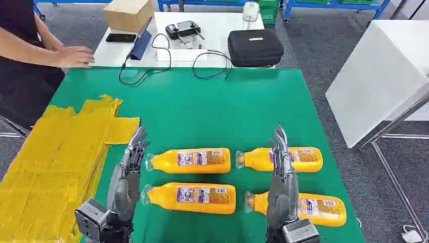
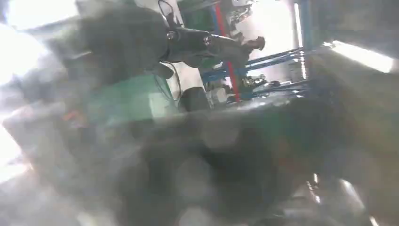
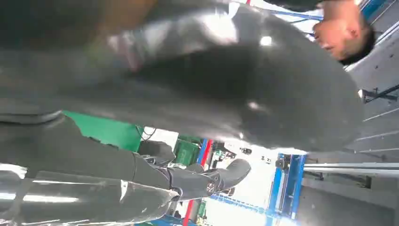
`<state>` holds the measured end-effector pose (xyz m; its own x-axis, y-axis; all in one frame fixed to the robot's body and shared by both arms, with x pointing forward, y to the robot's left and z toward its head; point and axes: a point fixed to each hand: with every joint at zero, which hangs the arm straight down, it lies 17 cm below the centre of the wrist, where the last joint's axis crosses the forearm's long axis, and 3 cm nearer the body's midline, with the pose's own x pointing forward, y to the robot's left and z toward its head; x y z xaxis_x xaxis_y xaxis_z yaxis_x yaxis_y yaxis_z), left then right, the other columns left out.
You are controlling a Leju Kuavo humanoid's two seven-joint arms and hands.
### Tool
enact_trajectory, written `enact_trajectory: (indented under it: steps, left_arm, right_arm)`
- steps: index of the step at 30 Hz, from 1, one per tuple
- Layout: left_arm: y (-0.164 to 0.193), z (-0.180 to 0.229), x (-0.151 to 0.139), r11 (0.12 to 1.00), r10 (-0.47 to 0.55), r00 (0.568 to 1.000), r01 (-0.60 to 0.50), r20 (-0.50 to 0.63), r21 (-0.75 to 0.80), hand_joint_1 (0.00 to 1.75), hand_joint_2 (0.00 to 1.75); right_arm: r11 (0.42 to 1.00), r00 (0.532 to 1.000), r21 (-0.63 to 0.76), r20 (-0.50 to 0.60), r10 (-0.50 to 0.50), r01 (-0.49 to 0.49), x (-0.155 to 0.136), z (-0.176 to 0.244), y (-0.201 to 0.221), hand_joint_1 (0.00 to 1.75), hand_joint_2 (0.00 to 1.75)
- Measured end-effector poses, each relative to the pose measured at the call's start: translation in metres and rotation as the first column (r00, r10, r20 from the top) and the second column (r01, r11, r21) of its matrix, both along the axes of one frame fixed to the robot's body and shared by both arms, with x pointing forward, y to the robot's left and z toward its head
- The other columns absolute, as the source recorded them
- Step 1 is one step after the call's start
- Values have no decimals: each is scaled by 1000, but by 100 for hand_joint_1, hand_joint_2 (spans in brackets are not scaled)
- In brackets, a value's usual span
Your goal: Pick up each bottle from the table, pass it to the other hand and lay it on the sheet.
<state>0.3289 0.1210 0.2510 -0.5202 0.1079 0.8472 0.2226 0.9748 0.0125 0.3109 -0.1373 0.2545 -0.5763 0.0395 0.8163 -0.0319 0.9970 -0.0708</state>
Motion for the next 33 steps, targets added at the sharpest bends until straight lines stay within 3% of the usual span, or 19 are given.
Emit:
enact_trajectory:
  steps: [25, 26, 27, 28, 29, 30, 31, 33]
  left_arm:
    - [0, 0, 0, 1000, 0, 1000, 0, 0, 0, 3, 0]
    - [0, 0, 0, 1000, 0, 1000, 0, 0, 0, 17, 0]
    - [0, 0, 0, 1000, 0, 1000, 0, 0, 0, 17, 0]
    - [0, 0, 0, 1000, 0, 1000, 0, 0, 0, 162, 0]
    - [0, 0, 0, 1000, 0, 1000, 0, 0, 0, 175, 0]
    - [0, 0, 0, 1000, 0, 1000, 0, 0, 0, 175, 0]
    - [0, 0, 0, 1000, 0, 1000, 0, 0, 0, 175, 0]
    - [0, 0, 0, 1000, 0, 1000, 0, 0, 0, 175, 0]
  right_arm:
    - [1000, 1000, 0, 0, 0, 0, 0, 0, 0, 0, 0]
    - [1000, 1000, 0, 0, 0, 0, 0, 0, 0, 0, 0]
    - [1000, 1000, 0, 0, 0, 0, 0, 0, 0, 0, 0]
    - [1000, 1000, 0, 0, 0, 0, 0, 0, 0, 0, 0]
    - [1000, 1000, 0, 0, 0, 0, 0, 0, 0, 0, 0]
    - [1000, 1000, 0, 0, 0, 0, 0, 0, 0, 38, 0]
    - [1000, 1000, 0, 0, 0, 0, 0, 0, 0, 175, 0]
    - [1000, 1000, 0, 0, 0, 0, 0, 0, 0, 175, 0]
